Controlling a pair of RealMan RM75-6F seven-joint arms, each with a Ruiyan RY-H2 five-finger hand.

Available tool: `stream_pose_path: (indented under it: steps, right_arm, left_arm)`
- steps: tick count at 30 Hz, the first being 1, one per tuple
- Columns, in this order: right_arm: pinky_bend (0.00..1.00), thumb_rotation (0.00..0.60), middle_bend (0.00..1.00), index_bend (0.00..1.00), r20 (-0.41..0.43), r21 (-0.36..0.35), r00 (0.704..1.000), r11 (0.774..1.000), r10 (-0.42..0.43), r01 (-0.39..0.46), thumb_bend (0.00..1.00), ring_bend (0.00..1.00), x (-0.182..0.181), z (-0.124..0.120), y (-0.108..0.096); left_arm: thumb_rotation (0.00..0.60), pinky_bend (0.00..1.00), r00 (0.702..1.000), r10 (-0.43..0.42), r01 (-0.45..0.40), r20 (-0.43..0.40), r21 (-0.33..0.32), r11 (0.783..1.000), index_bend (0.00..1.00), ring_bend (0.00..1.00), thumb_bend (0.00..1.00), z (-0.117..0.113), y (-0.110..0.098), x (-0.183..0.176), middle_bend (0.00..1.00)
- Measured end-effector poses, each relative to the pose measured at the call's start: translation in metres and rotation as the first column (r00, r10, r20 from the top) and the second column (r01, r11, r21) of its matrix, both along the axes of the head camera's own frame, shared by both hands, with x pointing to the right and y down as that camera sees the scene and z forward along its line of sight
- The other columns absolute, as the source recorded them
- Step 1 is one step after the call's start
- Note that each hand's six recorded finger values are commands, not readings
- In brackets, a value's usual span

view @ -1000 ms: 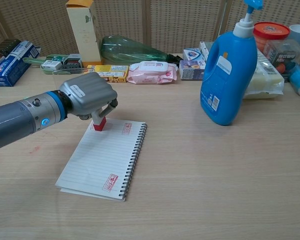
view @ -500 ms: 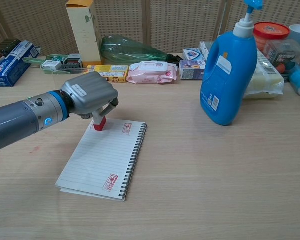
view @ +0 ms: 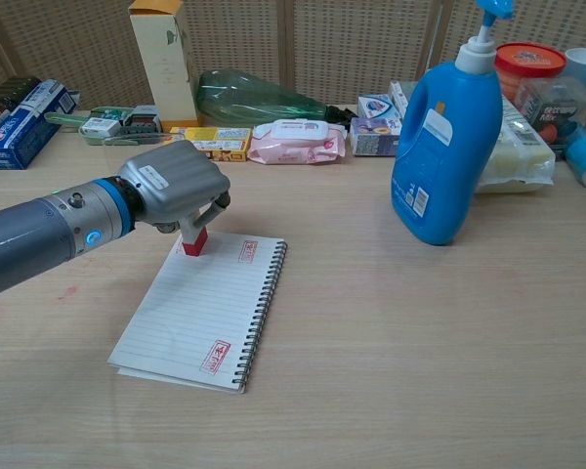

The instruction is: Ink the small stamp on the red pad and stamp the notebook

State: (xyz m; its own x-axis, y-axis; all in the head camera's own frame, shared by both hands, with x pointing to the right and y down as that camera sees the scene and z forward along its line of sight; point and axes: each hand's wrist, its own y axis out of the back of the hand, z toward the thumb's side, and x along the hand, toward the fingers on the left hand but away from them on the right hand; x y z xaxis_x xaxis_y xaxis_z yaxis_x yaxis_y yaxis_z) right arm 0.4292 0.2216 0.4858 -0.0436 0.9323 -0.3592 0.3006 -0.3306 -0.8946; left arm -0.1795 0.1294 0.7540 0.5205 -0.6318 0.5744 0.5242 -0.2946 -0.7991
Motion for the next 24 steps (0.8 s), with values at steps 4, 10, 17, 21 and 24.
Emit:
stream_pose_path:
  steps: [4, 10, 17, 21, 24]
  right_arm:
    - [0.00, 0.569, 0.00, 0.06, 0.004, 0.000, 1.000, 1.000, -0.001, 0.001, 0.00, 0.00, -0.001, 0.000, 0.000]
    - [0.00, 0.566, 0.00, 0.06, 0.008, 0.002, 1.000, 1.000, -0.006, 0.006, 0.00, 0.00, -0.002, -0.001, 0.001]
    - [0.00, 0.570, 0.00, 0.06, 0.013, 0.000, 1.000, 1.000, -0.019, 0.019, 0.00, 0.00, -0.006, -0.002, 0.003]
    - [0.00, 0.568, 0.00, 0.06, 0.015, -0.001, 1.000, 1.000, -0.024, 0.024, 0.00, 0.00, -0.007, -0.002, 0.003]
    - [0.00, 0.566, 0.00, 0.06, 0.015, -0.002, 1.000, 1.000, -0.027, 0.027, 0.00, 0.00, -0.008, -0.002, 0.004]
  left_arm:
    - [0.600, 1.00, 1.000, -0.002, 0.002, -0.020, 0.021, 1.000, 0.64, 1.00, 0.35, -0.009, -0.005, 0.001, 1.00]
    - [0.600, 1.00, 0.998, -0.009, 0.014, -0.064, 0.072, 0.997, 0.64, 1.00, 0.35, -0.039, -0.020, -0.001, 1.00]
    - [0.600, 1.00, 0.993, -0.028, 0.046, -0.111, 0.163, 0.985, 0.64, 1.00, 0.35, -0.098, -0.044, -0.025, 1.00]
    - [0.600, 1.00, 0.996, -0.032, 0.048, -0.077, 0.205, 0.978, 0.64, 1.00, 0.35, -0.119, -0.051, -0.048, 1.00]
    - [0.600, 1.00, 0.998, -0.038, 0.047, -0.043, 0.207, 0.977, 0.64, 1.00, 0.35, -0.118, -0.046, -0.063, 1.00]
